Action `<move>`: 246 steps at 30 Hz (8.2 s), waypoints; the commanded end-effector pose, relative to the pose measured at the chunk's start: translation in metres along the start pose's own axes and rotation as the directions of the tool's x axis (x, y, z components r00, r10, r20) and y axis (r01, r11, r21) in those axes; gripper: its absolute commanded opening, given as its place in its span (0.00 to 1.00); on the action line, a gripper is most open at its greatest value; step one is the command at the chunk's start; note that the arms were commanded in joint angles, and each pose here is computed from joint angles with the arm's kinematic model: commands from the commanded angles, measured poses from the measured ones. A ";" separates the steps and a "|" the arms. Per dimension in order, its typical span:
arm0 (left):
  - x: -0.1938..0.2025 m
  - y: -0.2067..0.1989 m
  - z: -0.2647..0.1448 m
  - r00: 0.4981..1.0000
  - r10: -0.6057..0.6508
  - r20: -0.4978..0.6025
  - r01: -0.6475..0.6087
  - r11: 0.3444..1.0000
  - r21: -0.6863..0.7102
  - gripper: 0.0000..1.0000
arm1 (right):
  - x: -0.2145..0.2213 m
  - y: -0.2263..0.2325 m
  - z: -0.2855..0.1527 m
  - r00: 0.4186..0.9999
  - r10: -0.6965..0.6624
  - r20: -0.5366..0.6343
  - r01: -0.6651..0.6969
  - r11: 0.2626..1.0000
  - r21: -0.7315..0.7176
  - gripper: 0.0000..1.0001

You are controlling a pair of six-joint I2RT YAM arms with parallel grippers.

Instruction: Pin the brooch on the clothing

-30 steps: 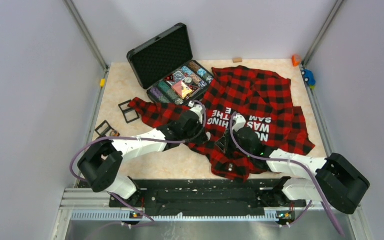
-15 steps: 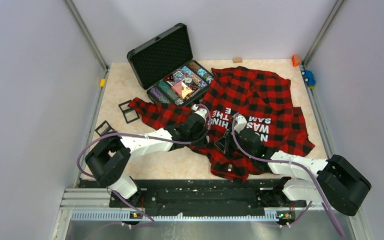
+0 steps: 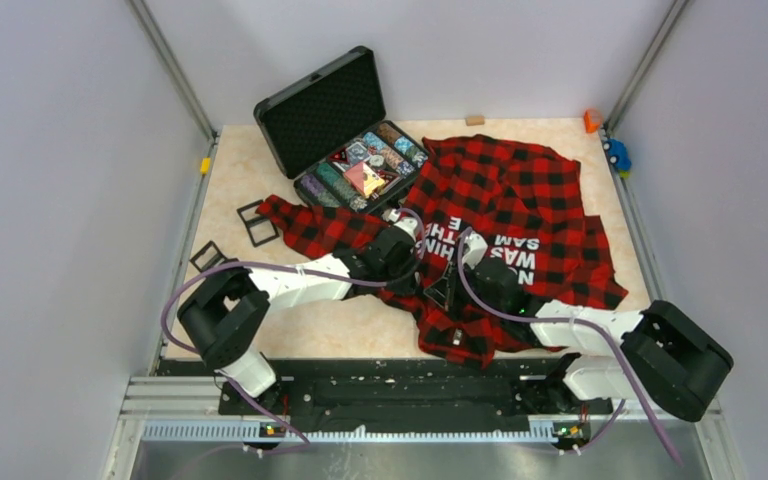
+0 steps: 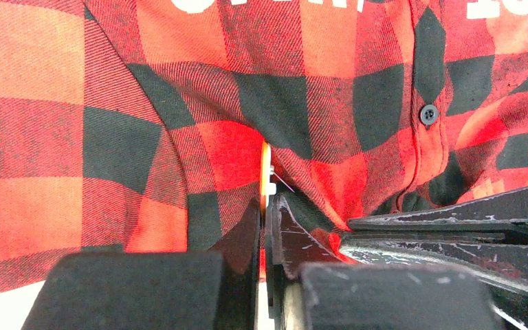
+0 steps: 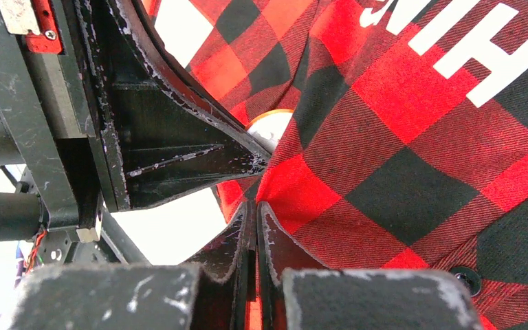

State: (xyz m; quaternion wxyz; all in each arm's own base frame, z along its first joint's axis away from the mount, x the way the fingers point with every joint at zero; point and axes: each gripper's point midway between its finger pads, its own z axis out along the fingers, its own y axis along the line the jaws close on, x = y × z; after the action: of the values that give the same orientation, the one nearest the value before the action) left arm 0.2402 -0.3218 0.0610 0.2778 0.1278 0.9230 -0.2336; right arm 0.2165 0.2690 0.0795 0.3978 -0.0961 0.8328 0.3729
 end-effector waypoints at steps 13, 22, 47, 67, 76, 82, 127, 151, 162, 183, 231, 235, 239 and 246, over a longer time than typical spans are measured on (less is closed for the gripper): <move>-0.014 -0.019 0.004 1.000 0.019 0.022 -0.020 0.999 0.047 0.00 | -0.009 0.015 0.010 1.000 -0.015 0.013 0.016 0.997 -0.075 0.00; -0.017 -0.026 0.000 0.999 0.002 0.054 -0.007 0.995 0.098 0.00 | 0.012 -0.005 0.024 0.999 0.011 -0.043 -0.012 1.000 -0.009 0.00; -0.028 -0.029 -0.028 0.988 -0.057 0.146 0.027 0.979 0.200 0.00 | 0.017 -0.022 0.017 0.999 0.003 -0.038 -0.001 0.998 0.066 0.00; -0.025 -0.011 -0.042 0.991 0.027 0.132 -0.055 0.975 0.216 0.00 | -0.011 -0.014 -0.022 0.998 -0.057 0.035 0.054 0.995 0.084 0.48; -0.012 -0.023 -0.053 0.984 0.144 0.108 -0.174 0.913 0.369 0.00 | -0.021 0.000 -0.045 0.984 -0.115 0.138 0.120 0.992 -0.027 0.62; -0.006 -0.030 -0.059 0.977 0.188 0.099 -0.213 0.853 0.476 0.00 | -0.023 0.005 -0.044 0.978 -0.132 0.161 0.150 0.983 -0.103 0.65; 0.024 -0.045 -0.066 0.946 0.312 0.086 -0.288 0.688 0.666 0.00 | -0.019 0.016 -0.006 0.994 -0.094 0.064 0.106 0.969 -0.223 0.54; 0.038 -0.050 -0.079 0.895 0.433 0.107 -0.363 0.568 0.739 0.00 | 0.008 0.039 -0.002 0.982 -0.159 -0.103 0.103 0.906 -0.411 0.31; 0.045 -0.051 -0.080 0.894 0.438 0.093 -0.351 0.559 0.751 0.00 | 0.008 0.024 0.012 0.984 -0.113 -0.141 0.063 0.945 -0.320 0.24; 0.042 -0.033 -0.059 0.923 0.383 0.032 -0.313 0.702 0.639 0.00 | -0.013 0.005 0.007 0.996 -0.004 -0.087 -0.017 0.972 -0.235 0.36; -0.063 0.203 -0.195 0.808 -0.359 0.467 0.495 0.843 -0.211 0.81 | -0.105 -0.027 -0.111 0.944 -0.155 0.291 0.086 0.968 0.235 0.76; -0.068 0.256 -0.216 0.739 -0.422 0.526 0.607 0.756 -0.246 0.81 | -0.103 -0.018 -0.105 0.944 -0.161 0.288 0.114 0.978 0.176 0.77; -0.064 0.310 -0.231 0.692 -0.411 0.593 0.673 0.665 -0.325 0.80 | -0.105 -0.005 -0.102 0.939 -0.162 0.303 0.136 0.985 0.105 0.77; -0.043 0.379 -0.223 0.754 -0.380 0.535 0.653 0.516 -0.555 0.75 | -0.108 0.002 -0.102 0.937 -0.177 0.300 0.161 0.984 0.077 0.77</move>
State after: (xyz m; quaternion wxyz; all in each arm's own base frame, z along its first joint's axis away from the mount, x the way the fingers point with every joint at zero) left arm 0.2950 0.0754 0.1085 0.3629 -0.3313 0.8706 -0.0230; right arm 0.2239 0.1780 0.1774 0.5313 -0.0823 0.7855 0.3064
